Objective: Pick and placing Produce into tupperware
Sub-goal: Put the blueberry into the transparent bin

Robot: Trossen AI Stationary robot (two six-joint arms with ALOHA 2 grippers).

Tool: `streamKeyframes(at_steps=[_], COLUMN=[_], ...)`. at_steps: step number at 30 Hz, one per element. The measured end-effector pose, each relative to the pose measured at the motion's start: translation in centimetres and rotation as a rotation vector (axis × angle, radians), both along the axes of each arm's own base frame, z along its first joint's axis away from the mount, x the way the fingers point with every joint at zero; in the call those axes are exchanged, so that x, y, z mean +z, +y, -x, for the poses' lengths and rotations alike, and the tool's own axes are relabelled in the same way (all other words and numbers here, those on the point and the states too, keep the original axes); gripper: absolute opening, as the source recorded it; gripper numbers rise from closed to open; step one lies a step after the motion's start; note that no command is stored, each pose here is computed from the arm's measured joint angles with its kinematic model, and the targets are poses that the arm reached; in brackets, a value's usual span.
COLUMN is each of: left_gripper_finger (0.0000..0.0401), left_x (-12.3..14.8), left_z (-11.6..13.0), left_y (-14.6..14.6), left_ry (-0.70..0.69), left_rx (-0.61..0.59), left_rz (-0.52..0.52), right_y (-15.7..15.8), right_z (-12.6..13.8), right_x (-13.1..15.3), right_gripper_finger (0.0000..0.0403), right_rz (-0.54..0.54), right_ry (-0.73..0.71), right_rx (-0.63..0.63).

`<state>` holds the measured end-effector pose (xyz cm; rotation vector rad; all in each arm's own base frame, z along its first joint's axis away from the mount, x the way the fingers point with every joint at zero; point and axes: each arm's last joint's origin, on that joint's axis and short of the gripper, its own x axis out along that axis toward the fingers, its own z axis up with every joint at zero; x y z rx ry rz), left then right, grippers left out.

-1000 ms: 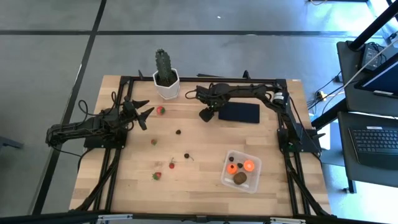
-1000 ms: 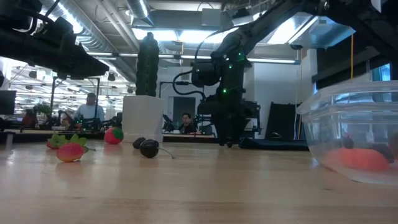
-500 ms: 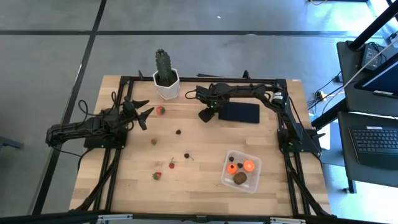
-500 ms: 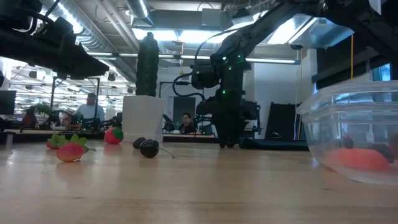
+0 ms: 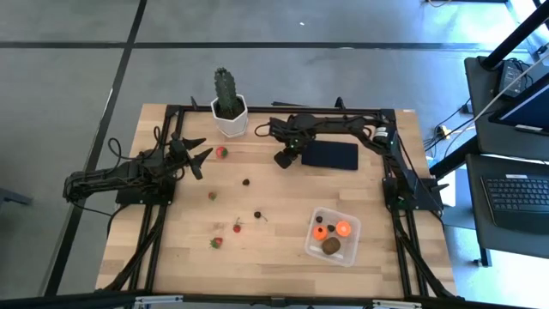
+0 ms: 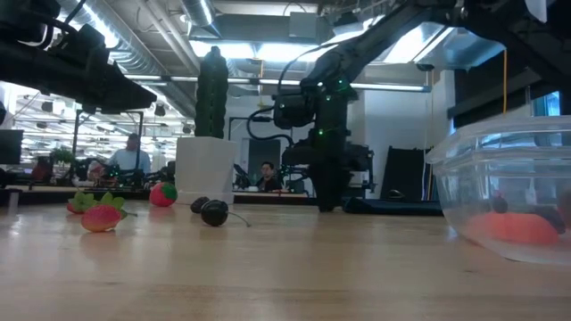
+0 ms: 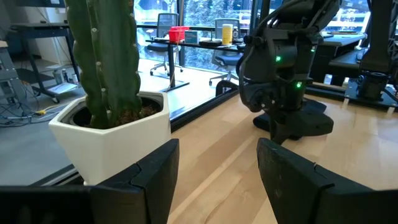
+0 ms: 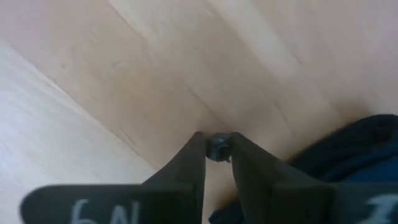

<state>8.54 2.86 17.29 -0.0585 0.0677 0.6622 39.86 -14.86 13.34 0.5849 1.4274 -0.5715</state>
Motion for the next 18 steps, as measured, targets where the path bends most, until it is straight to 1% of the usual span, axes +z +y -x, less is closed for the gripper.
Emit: streamKeyframes(at_steps=[4, 7, 10, 14, 18], left_gripper_finger=[0.0208, 0.0208, 0.0208, 0.0208, 0.0208], left_x=[0.0, 0.0, 0.0, 0.0, 0.0], left_z=[0.0, 0.0, 0.0, 0.0, 0.0], left_y=[0.0, 0.0, 0.0, 0.0, 0.0], left_ry=[0.0, 0.001, 0.0, 0.0, -0.001], left_rx=[0.0, 0.0, 0.0, -0.006, -0.009], left_rz=[0.0, 0.0, 0.0, 0.001, 0.002], right_y=[-0.1, 0.1, 0.7, 2.5, 5.2], right_z=[-0.4, -0.8, -1.2, -1.3, -1.2], right_x=[0.8, 1.9, 3.8, 6.3, 9.0], right_gripper_finger=[0.0057, 0.0065, 0.0074, 0.0069, 0.0061], right_rz=[-0.003, -0.012, -0.017, -0.045, -0.066], right_ry=[0.004, 0.018, 0.024, 0.107, 0.189], right_rx=[0.02, 0.035, 0.051, 0.083, 0.12])
